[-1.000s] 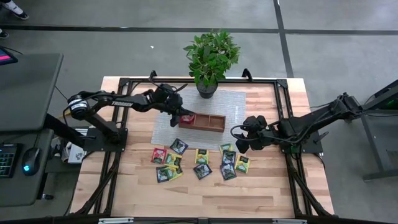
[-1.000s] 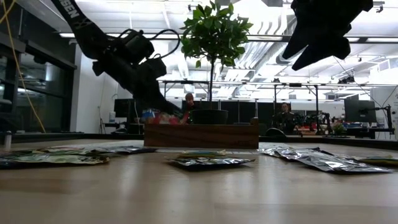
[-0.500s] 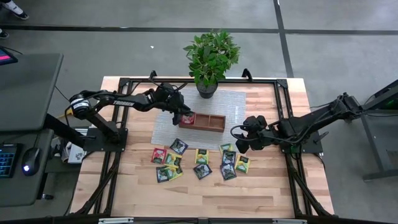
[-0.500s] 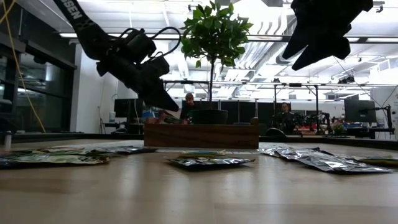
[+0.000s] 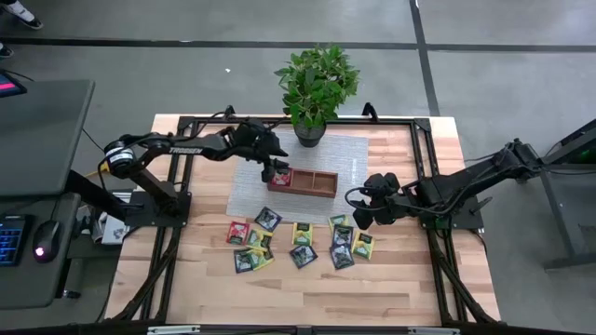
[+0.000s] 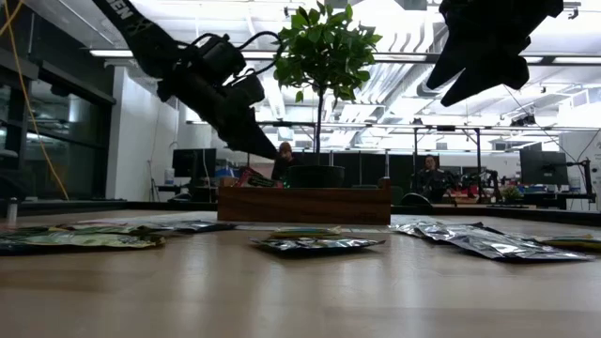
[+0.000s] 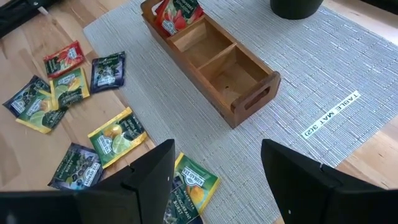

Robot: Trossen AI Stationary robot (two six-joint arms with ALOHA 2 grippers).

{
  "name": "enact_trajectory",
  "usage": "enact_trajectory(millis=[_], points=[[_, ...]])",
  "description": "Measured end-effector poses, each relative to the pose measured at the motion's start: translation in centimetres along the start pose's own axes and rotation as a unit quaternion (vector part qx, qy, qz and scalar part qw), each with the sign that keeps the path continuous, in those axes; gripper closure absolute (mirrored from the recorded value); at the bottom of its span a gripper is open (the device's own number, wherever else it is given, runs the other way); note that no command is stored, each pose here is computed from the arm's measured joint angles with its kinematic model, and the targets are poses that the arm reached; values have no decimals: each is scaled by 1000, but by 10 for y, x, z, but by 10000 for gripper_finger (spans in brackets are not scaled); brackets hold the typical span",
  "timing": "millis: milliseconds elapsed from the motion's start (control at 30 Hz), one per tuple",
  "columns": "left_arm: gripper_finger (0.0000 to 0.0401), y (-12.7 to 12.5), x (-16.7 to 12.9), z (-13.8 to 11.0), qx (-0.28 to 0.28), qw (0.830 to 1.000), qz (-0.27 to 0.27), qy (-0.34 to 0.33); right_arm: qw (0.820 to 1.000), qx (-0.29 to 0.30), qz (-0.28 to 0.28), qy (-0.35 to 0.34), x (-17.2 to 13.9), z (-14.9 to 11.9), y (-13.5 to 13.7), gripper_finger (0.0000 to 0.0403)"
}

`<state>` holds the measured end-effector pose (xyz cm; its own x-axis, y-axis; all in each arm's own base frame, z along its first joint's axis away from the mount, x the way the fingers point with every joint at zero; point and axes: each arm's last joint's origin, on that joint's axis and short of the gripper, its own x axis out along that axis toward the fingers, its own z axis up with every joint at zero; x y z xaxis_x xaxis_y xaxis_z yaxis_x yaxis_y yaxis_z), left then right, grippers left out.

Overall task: Pick & Place Tea
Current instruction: Put the red tea bag into the left section of the wooden organizer

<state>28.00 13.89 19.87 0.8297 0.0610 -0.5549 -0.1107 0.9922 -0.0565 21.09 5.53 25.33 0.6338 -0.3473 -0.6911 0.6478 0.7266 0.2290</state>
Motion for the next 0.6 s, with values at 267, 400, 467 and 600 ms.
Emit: enact_trajectory(millis=[267,400,467,600], points=[[231,-9,-28,4,33,998,-9,61,1000,-6,5,8,0,0,0,169],[231,-22,-52,8,34,997,-10,75,1000,-13,3,5,0,0,0,169],[231,-31,-62,9,43,996,-1,84,1000,-14,3,5,0,0,0,169],[231,-52,-89,12,55,994,17,93,1000,-13,5,6,0,0,0,169]])
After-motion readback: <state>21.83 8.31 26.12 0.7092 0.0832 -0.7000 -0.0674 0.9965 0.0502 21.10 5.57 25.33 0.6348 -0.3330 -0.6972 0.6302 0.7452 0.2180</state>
